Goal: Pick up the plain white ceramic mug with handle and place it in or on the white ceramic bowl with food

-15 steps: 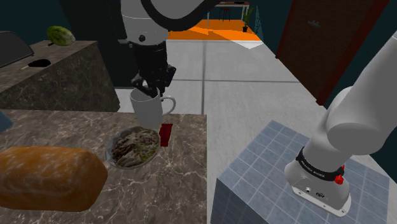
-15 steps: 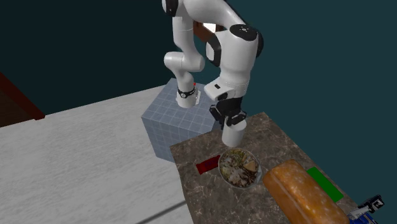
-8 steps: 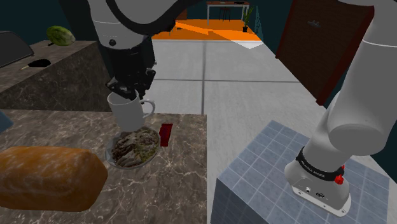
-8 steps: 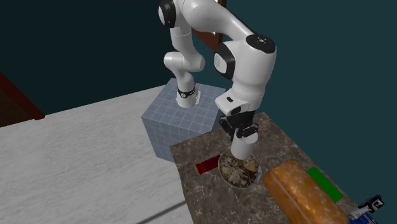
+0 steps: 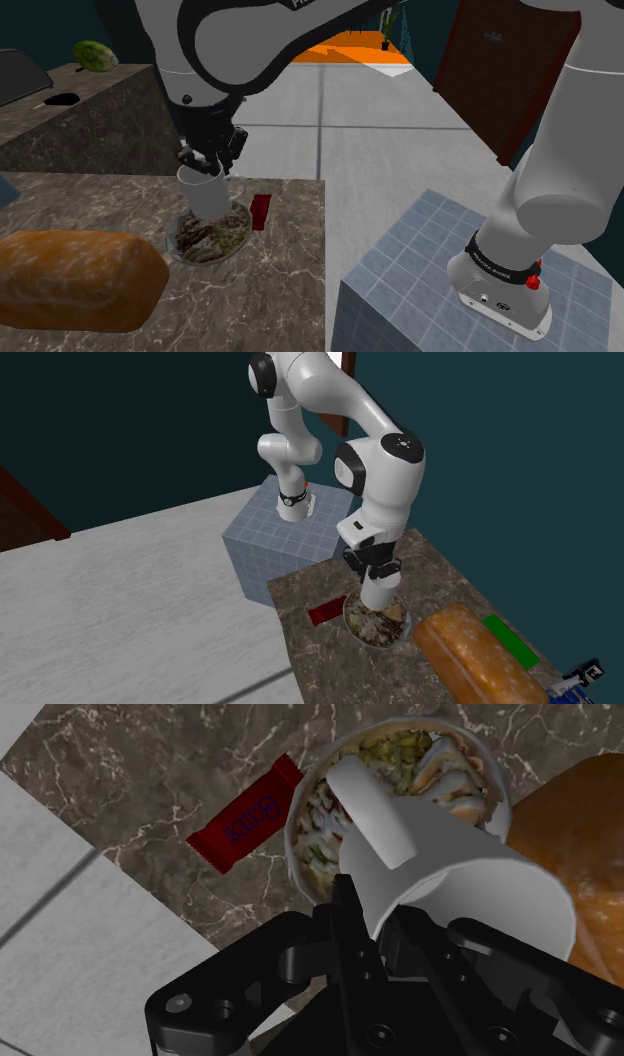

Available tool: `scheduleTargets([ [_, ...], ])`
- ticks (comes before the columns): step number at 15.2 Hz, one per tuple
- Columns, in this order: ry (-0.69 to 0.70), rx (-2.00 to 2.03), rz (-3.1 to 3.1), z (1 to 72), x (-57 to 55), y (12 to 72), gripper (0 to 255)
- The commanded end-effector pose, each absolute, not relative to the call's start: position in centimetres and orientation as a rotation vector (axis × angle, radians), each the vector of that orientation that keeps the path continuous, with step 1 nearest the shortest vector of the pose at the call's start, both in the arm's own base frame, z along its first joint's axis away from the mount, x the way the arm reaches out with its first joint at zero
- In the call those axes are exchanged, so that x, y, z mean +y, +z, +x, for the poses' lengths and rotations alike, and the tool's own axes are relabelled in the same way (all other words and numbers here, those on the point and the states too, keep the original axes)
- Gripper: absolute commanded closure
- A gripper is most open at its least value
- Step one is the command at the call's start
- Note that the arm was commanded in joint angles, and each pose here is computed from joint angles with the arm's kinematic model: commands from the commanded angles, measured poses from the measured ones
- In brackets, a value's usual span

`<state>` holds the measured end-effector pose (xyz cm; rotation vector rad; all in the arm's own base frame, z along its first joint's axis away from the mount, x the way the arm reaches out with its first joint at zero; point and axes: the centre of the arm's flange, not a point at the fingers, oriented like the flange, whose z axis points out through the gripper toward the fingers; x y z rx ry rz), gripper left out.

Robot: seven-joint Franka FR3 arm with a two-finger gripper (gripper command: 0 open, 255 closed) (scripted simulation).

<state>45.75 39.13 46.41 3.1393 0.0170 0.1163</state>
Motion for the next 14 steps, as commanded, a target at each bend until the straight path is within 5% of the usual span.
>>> scheduleTargets([
  [1, 0.117, 0.017, 3.14, 45.8, 39.2, 45.4, 255],
  [14, 0.117, 0.017, 3.14, 45.8, 39.2, 42.9, 255],
])
